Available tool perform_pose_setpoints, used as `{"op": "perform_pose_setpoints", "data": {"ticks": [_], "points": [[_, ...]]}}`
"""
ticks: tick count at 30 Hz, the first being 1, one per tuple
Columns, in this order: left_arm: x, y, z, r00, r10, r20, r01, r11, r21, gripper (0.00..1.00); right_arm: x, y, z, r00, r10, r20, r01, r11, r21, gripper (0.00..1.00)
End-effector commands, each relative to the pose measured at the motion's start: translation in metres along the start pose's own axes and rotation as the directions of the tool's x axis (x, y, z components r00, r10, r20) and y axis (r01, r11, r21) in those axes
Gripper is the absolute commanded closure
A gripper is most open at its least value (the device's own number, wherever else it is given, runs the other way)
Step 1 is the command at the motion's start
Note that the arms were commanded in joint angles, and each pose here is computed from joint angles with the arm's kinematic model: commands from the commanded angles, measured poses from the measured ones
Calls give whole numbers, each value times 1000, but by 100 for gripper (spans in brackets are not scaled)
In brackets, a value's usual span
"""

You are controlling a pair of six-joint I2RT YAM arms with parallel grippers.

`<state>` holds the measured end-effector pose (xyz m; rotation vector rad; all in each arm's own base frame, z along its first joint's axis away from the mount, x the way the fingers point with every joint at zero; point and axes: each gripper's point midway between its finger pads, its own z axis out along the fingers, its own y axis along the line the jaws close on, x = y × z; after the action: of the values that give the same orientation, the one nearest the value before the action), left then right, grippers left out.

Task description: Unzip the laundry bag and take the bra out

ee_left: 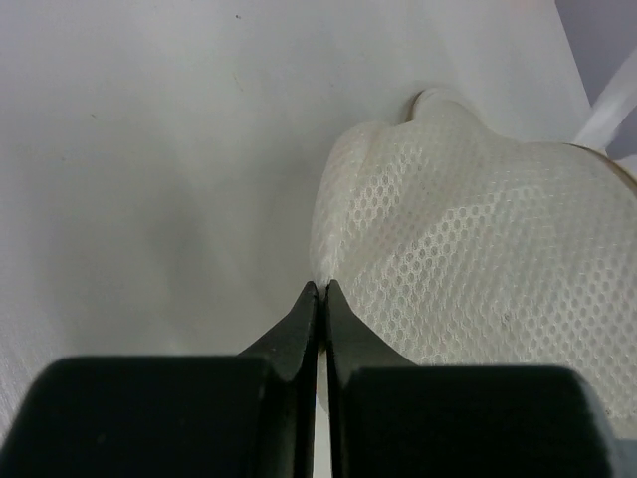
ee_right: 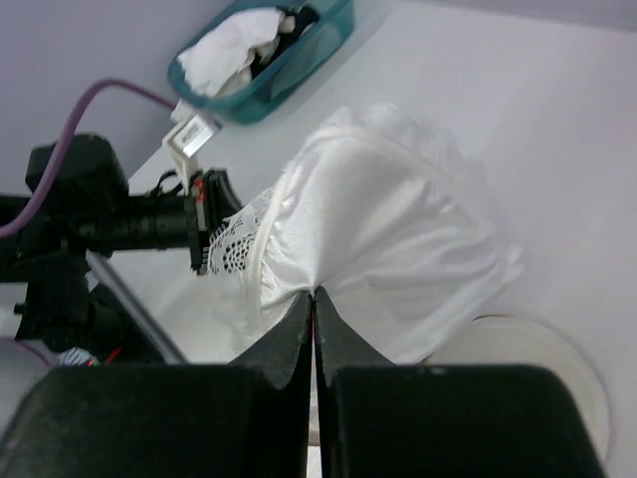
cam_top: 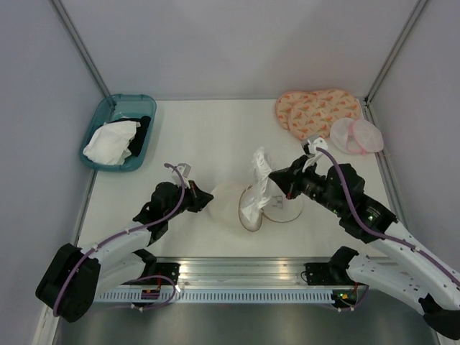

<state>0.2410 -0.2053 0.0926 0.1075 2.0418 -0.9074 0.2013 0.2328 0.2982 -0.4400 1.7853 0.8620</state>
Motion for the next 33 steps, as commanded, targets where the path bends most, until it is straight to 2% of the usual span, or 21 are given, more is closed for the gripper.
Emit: {"op": "perform_pose_setpoints", "data": {"ticks": [1, 5, 11, 12, 16, 18, 19, 23, 24, 25, 26, 27, 28, 32, 33], "points": [[-4, -1, 2, 1000, 2, 18, -2, 1000, 2, 98, -49, -31, -29, 982, -16, 187, -24, 978, 209, 100], [1, -1, 3, 1000, -16, 1, 16, 1000, 10, 98, -84, -52, -54, 943, -41, 330, -80, 935, 346, 100], [10, 7, 2, 999, -40, -28, 39, 999, -30, 98, -117, -80, -60, 937, -144, 318, -61, 829, 556, 100], [12, 8, 1, 998, -45, -31, 44, 998, -32, 98, -128, -89, -67, 926, -177, 335, -73, 783, 618, 100], [21, 10, -6, 997, -73, -33, 72, 997, -31, 97, -146, -96, -67, 915, -208, 347, -87, 735, 672, 100], [20, 6, -10, 995, -92, -26, 92, 996, -20, 89, -152, -94, -58, 912, -211, 352, -84, 744, 663, 100], [19, 5, -13, 995, -95, -19, 95, 995, -17, 89, -155, -96, -58, 910, -227, 347, -75, 732, 677, 100], [2, 4, -32, 995, -82, 53, 85, 995, -48, 88, -179, -99, -61, 890, -275, 362, -77, 694, 715, 100], [0, 2, -35, 995, -78, 61, 80, 996, -44, 84, -190, -94, -62, 885, -273, 378, -81, 708, 702, 100], [-3, 1, -37, 994, -78, 71, 81, 996, -46, 74, -192, -87, -53, 889, -270, 369, -52, 742, 669, 100], [-3, 2, -43, 993, -86, 75, 91, 994, -60, 40, -195, -85, -43, 897, -258, 359, -45, 754, 655, 100], [-5, 4, -45, 992, -98, 84, 104, 992, -76, 26, -195, -82, -35, 902, -254, 349, -31, 768, 639, 100], [-11, 4, -47, 988, -105, 109, 115, 989, -91, 1, -194, -74, -24, 909, -246, 337, -5, 800, 600, 100], [-31, -2, -66, 977, -118, 179, 137, 986, -99, 0, -172, -63, 22, 943, -230, 239, 81, 859, 506, 100], [-43, -12, -74, 967, -115, 226, 133, 989, -64, 0, -167, -62, 28, 950, -229, 214, 99, 866, 490, 100]]}}
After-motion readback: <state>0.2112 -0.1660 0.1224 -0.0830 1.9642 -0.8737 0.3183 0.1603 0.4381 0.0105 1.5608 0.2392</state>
